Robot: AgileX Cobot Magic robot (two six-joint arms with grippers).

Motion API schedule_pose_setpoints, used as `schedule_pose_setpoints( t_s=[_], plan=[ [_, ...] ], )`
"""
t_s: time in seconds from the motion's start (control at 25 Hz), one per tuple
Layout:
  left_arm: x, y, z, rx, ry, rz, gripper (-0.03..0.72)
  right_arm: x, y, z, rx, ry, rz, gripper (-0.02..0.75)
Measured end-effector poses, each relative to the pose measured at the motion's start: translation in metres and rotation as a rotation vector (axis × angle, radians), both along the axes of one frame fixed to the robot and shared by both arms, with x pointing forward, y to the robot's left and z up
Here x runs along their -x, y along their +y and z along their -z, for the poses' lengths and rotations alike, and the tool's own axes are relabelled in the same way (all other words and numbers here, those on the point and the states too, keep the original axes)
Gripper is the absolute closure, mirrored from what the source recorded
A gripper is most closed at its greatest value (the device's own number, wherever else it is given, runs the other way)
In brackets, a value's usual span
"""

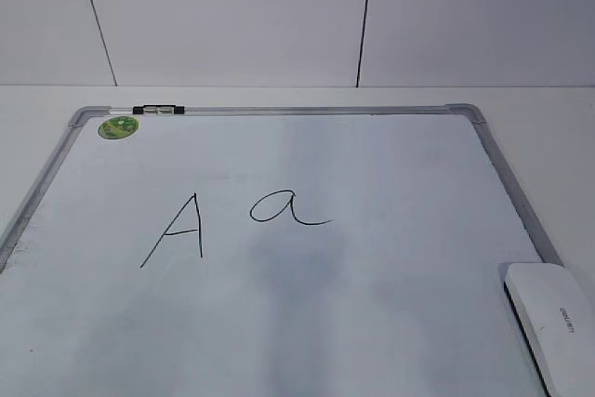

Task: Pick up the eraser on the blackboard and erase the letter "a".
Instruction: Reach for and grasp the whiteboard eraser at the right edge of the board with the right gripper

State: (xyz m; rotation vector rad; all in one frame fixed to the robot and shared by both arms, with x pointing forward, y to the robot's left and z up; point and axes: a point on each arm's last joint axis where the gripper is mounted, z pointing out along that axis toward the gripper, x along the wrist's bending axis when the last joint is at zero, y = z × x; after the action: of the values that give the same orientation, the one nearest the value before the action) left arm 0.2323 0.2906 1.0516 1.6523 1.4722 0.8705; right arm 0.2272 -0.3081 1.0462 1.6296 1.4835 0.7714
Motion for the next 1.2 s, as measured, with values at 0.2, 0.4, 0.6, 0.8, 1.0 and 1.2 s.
schedule_pose_setpoints(
  t_s=[0.2, 0.4, 0.6, 0.8, 1.0, 1.2],
  plan=[
    [0.0000, 0.0000, 0.0000, 0.000, 0.000, 0.000, 0.443, 0.0000, 0.0000, 0.0000, 0.000, 0.000, 0.000, 0.146],
    [0.0000, 0.0000, 0.0000, 0.000, 0.000, 0.000, 0.443, 0.0000, 0.0000, 0.0000, 0.000, 0.000, 0.000, 0.146],
    [0.0000, 0.0000, 0.0000, 0.000, 0.000, 0.000, 0.443, 0.0000, 0.0000, 0.0000, 0.000, 0.000, 0.000, 0.146],
    [0.0000, 0.0000, 0.0000, 0.000, 0.000, 0.000, 0.443, 0.0000, 0.0000, 0.0000, 0.000, 0.000, 0.000, 0.146],
    [0.0000, 0.0000, 0.0000, 0.000, 0.000, 0.000, 0.443, 0.0000, 0.0000, 0.0000, 0.000, 0.000, 0.000, 0.146],
    [0.0000, 0.0000, 0.0000, 0.000, 0.000, 0.000, 0.443, 0.0000, 0.0000, 0.0000, 0.000, 0.000, 0.000, 0.146]
  ],
)
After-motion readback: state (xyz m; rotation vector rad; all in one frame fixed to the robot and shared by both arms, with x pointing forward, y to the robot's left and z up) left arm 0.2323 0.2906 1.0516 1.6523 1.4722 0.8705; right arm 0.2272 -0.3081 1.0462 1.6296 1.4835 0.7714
